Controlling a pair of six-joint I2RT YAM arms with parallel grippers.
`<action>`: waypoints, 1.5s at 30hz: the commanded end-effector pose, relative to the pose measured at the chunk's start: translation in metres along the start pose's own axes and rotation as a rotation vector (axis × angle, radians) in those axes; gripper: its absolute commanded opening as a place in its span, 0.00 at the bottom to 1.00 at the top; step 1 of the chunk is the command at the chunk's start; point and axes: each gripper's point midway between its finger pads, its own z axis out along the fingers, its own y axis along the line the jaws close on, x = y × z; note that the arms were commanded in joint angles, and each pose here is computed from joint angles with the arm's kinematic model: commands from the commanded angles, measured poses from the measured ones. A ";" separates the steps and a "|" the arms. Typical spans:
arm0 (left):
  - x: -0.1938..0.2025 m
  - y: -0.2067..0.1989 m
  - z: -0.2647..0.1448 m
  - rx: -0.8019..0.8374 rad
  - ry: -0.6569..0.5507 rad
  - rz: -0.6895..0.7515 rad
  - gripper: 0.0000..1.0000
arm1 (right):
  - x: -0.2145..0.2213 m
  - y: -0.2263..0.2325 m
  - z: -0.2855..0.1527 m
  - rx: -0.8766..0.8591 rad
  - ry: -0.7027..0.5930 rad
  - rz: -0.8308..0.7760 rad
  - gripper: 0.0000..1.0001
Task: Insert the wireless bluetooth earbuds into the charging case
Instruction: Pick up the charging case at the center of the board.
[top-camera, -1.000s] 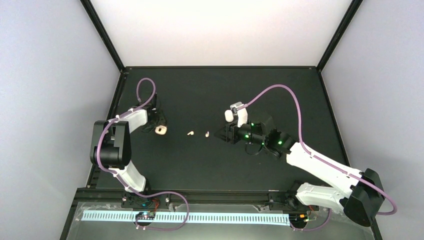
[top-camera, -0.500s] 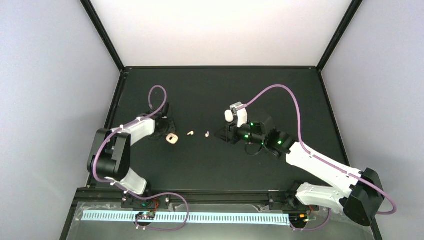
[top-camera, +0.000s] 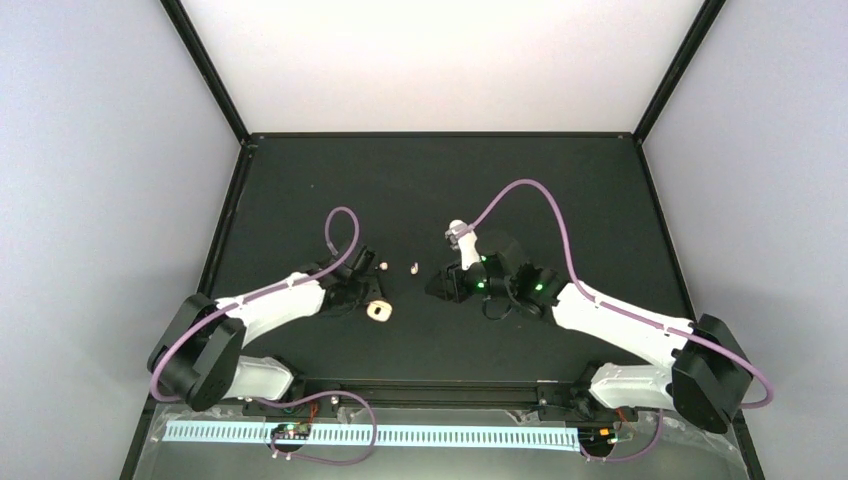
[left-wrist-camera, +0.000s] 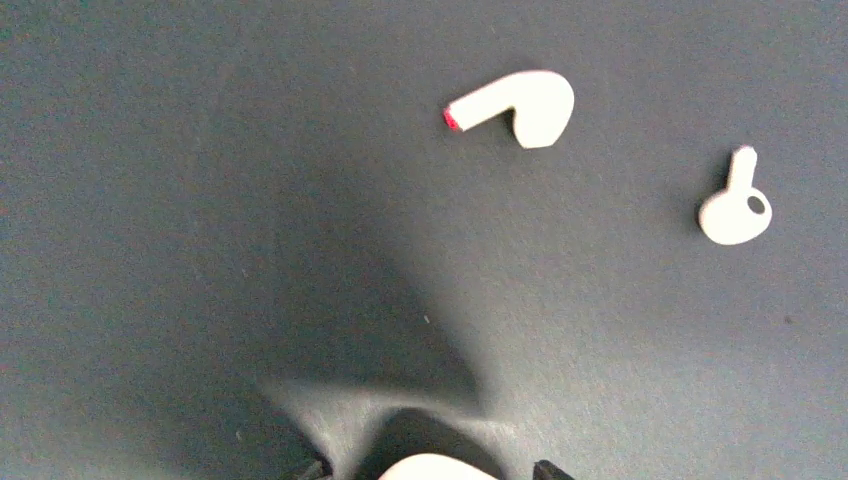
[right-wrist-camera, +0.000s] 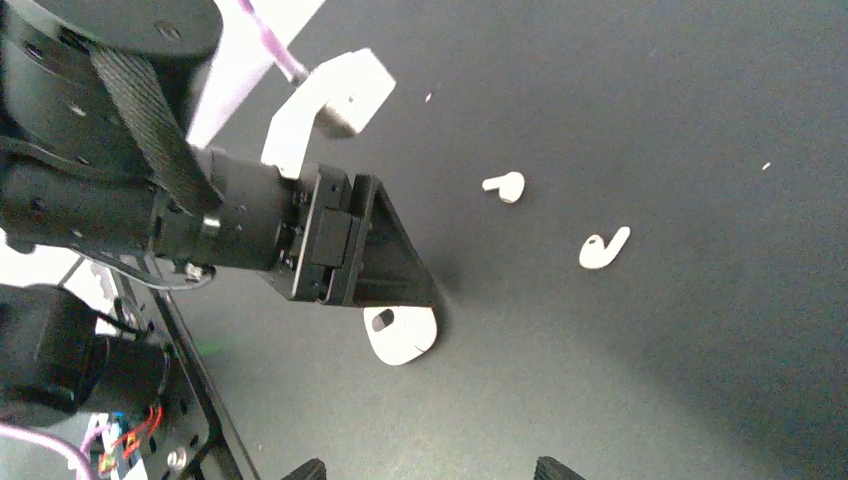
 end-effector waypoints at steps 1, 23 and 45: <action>0.005 -0.006 -0.018 0.008 -0.006 -0.056 0.62 | 0.023 0.005 0.012 -0.013 0.061 -0.060 0.54; -0.055 0.027 -0.273 0.293 -0.742 0.065 0.99 | 0.070 0.050 0.125 0.026 0.320 -0.404 0.91; -0.053 0.026 -0.275 0.307 -0.763 0.128 0.99 | 0.105 0.020 0.178 0.162 0.499 -0.539 0.72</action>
